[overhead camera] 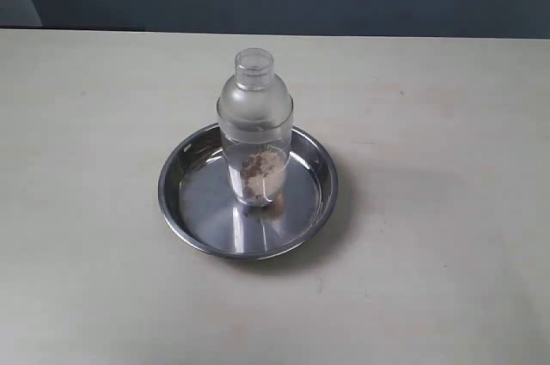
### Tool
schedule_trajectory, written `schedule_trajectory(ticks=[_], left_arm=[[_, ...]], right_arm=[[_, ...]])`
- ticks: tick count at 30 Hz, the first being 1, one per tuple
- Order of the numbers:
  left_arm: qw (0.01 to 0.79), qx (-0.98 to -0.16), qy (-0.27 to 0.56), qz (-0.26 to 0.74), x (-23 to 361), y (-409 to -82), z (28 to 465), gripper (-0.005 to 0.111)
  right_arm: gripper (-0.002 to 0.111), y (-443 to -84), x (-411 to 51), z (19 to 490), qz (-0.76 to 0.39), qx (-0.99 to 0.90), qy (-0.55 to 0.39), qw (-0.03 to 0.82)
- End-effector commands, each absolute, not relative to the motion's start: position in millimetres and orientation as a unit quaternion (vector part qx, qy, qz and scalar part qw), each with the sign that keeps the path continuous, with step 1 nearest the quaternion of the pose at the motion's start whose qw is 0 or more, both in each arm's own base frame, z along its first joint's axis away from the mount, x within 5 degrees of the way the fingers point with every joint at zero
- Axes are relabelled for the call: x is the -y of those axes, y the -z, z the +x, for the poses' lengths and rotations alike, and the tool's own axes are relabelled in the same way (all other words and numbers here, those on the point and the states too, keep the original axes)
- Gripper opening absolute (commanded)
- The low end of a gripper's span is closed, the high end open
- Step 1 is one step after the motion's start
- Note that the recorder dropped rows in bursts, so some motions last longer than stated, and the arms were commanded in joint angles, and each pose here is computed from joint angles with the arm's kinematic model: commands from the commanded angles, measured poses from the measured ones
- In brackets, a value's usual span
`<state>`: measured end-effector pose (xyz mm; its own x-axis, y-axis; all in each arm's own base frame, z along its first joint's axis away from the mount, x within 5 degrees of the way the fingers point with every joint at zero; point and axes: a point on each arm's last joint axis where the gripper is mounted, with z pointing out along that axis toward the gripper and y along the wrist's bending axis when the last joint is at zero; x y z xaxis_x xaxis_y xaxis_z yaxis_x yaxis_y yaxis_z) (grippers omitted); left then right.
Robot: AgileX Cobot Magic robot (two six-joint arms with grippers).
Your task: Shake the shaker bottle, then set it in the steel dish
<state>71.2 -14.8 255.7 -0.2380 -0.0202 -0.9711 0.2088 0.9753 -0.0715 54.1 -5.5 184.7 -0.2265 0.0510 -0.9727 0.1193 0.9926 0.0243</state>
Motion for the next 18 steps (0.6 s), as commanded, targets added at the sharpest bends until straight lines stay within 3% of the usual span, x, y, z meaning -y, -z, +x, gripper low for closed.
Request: schedule_trajectory(ticks=[1,6,13,18], left_arm=[[0.617,-0.772,0.106,0.111,19,-227,59,0.0],[0.652,-0.744,0.112,0.091,17,-203,55,0.0],[0.657,-0.751,0.066,-0.003,6,-194,56,0.0],[0.651,-0.757,0.048,0.008,5,-192,56,0.0]], right_arm=[[-0.001,-186,6,54,0.055,-0.778,0.03,0.626],[-0.001,-186,6,54,0.055,-0.778,0.03,0.626],[-0.001,-186,6,54,0.055,-0.778,0.03,0.626],[-0.001,-186,6,54,0.055,-0.778,0.03,0.626]])
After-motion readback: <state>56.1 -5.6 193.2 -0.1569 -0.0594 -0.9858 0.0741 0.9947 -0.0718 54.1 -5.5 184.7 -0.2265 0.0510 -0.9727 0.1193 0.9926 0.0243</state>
